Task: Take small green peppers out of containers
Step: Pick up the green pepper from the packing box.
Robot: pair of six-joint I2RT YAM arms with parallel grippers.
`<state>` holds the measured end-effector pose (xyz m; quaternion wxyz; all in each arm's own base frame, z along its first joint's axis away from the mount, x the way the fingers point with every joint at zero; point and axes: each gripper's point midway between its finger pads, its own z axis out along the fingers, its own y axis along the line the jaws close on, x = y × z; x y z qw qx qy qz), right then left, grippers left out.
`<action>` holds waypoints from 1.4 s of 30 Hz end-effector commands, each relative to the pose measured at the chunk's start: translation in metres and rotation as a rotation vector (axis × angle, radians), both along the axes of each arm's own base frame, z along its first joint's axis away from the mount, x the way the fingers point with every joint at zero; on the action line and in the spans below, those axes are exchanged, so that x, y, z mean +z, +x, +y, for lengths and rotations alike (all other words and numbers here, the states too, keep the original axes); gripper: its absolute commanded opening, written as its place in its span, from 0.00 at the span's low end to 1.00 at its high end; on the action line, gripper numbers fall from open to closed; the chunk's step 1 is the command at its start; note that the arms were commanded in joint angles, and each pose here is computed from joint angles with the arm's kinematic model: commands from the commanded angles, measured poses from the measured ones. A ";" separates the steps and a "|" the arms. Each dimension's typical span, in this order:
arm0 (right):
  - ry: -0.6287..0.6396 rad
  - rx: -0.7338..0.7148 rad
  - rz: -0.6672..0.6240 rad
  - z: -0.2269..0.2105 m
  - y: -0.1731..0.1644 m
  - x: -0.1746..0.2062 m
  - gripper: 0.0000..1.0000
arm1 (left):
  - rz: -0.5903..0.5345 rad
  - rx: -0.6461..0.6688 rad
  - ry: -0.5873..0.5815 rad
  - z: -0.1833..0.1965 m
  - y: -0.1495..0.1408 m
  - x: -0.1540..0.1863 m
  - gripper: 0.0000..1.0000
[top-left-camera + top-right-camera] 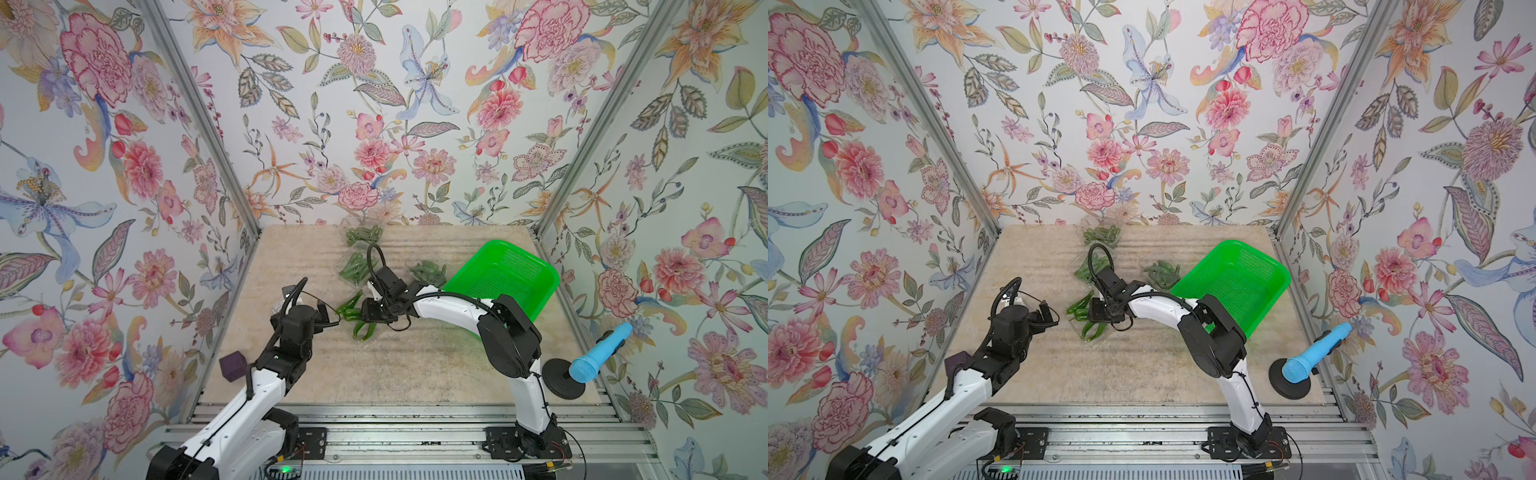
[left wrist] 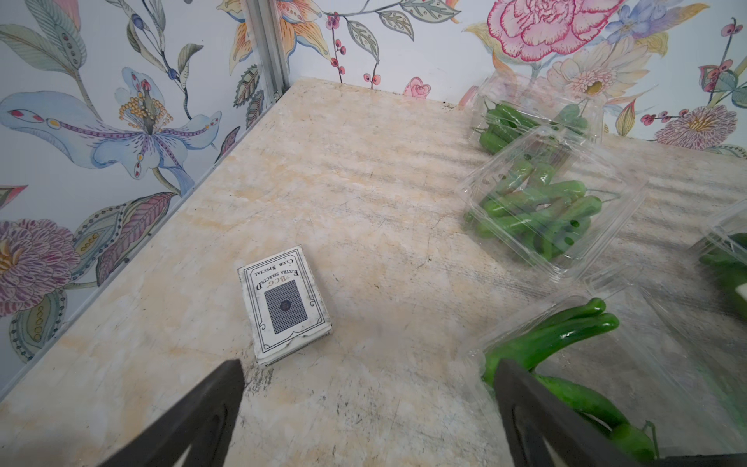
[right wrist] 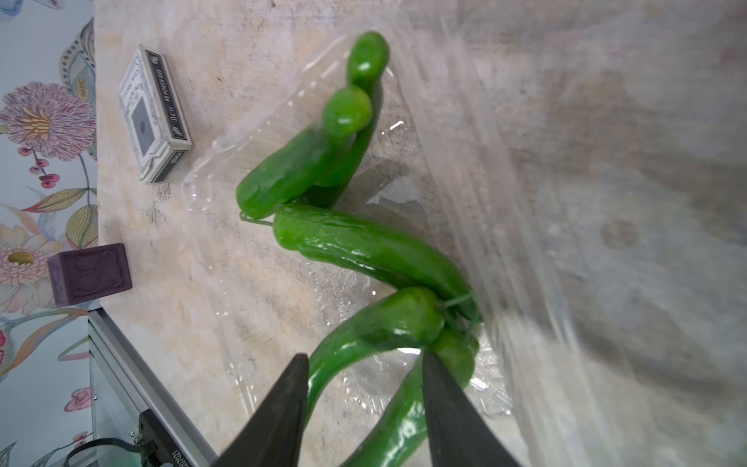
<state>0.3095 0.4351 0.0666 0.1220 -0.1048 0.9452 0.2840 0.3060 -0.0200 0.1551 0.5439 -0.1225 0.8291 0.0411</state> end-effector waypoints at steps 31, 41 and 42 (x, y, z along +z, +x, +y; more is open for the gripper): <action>-0.077 -0.066 0.076 0.019 -0.008 -0.030 0.31 | -0.068 0.004 -0.022 0.002 -0.003 -0.006 1.00; -0.049 -0.038 0.010 0.016 -0.011 0.003 0.17 | -0.061 0.012 -0.015 0.004 -0.004 -0.009 1.00; -0.044 -0.035 0.005 0.016 -0.013 0.007 0.16 | -0.059 0.016 -0.015 0.004 -0.004 -0.009 1.00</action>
